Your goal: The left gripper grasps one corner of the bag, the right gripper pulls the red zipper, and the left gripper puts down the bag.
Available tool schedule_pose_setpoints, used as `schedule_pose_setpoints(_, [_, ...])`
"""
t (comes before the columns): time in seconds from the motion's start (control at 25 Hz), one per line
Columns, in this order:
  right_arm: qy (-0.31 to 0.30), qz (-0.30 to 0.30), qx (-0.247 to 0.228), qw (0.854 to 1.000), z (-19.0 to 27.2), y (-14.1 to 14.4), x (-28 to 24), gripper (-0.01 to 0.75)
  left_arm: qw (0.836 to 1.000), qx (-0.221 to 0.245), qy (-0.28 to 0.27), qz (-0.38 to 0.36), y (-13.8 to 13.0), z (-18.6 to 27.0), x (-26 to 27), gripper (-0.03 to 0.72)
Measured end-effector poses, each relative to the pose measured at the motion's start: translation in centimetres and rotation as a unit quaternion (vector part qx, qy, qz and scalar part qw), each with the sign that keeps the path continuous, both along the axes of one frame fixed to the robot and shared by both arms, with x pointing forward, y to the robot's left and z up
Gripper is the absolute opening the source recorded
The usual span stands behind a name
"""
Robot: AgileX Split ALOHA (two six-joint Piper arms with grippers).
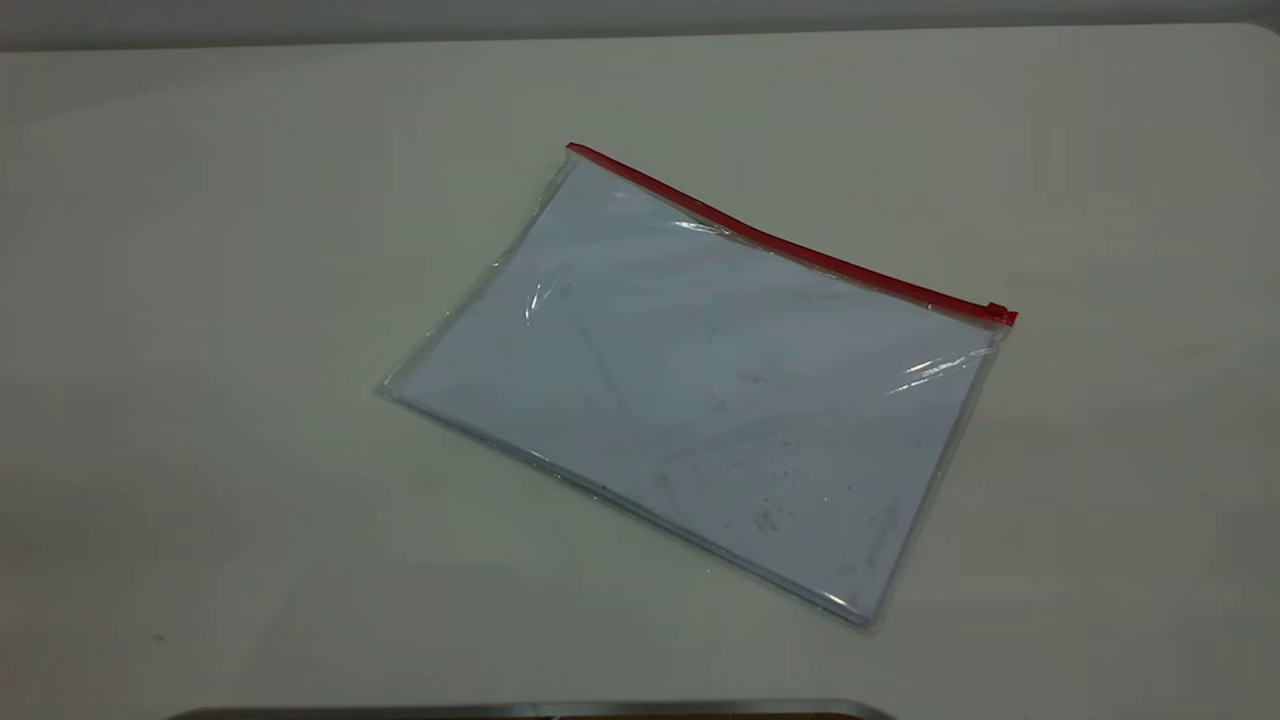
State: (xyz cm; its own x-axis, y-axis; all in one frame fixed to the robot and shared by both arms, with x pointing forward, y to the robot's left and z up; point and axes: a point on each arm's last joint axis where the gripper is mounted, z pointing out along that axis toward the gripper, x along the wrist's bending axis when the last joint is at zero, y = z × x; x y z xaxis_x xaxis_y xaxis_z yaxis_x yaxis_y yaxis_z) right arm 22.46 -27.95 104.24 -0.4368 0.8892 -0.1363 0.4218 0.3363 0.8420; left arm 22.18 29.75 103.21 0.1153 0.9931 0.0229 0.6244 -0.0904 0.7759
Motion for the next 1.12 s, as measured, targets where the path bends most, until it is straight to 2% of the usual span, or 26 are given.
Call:
schedule_pose_setpoints(0.12, [0.000,-0.005,0.000,1.000,0.0,0.0,0.0,0.579,1.000,0.000,0.000,0.000,0.0,0.0,0.0,0.588])
schedule_pose_setpoints(0.36, [0.000,-0.052,0.001,0.999,0.0,0.2,0.2,0.579,1.000,0.000,0.000,0.000,0.0,0.0,0.0,0.588])
schedule_pose_setpoints(0.56, [0.001,-0.060,-0.001,0.998,0.0,0.1,0.2,0.579,1.000,0.000,0.000,0.000,0.0,0.0,0.0,0.588])
schedule_pose_setpoints(0.88, [0.008,-0.184,0.033,0.982,-0.1,-1.5,0.5,0.579,1.000,0.000,0.000,0.000,0.0,0.0,0.0,0.588])
schedule_pose_setpoints(1.12, [0.008,-0.195,0.038,0.980,-0.1,-1.7,0.6,0.579,1.000,0.000,0.000,0.000,0.0,0.0,0.0,0.588])
